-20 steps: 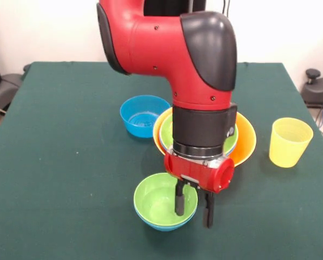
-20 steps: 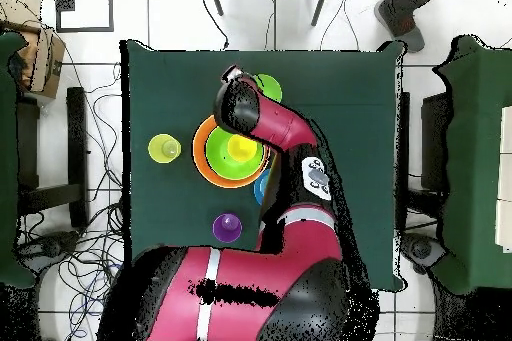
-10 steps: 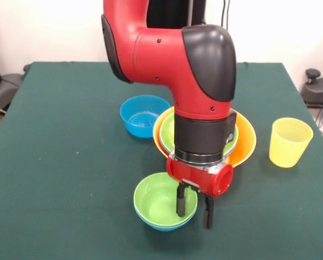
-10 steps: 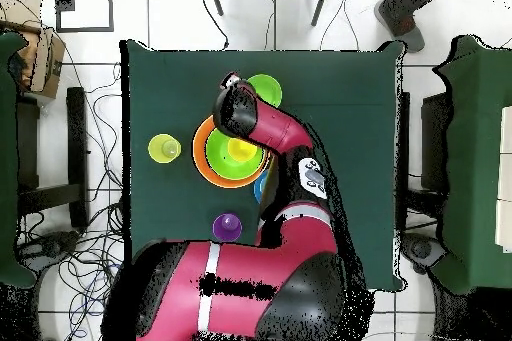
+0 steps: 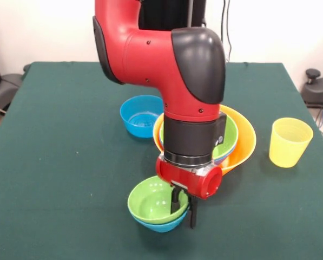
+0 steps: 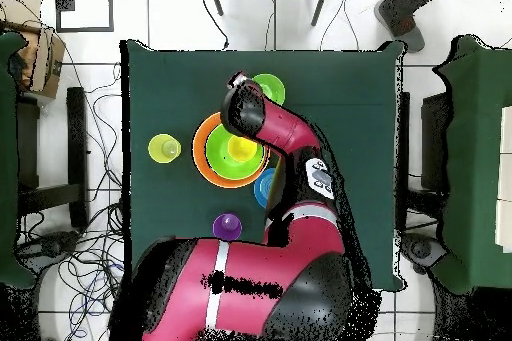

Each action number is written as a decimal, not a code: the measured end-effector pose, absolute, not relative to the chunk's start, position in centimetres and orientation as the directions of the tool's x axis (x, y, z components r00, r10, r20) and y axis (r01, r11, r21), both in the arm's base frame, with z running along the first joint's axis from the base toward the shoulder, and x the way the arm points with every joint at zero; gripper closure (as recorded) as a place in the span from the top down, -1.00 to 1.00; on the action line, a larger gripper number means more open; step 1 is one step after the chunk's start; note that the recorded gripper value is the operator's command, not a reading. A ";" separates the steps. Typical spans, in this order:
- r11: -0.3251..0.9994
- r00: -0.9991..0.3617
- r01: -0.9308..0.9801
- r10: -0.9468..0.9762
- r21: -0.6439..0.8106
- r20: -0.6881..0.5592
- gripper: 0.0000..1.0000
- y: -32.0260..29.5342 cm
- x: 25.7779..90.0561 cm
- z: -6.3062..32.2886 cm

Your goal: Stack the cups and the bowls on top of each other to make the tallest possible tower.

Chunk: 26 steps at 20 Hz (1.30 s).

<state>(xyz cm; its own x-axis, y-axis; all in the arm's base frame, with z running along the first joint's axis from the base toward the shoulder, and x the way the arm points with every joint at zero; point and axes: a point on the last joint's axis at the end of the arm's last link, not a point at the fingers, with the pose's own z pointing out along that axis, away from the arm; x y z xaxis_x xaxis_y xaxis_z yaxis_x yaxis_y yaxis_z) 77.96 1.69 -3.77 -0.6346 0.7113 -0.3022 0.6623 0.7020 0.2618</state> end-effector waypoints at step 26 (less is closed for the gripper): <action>0.713 -0.619 0.655 0.696 0.251 -0.363 -1.00 -0.7 79.4 -1.4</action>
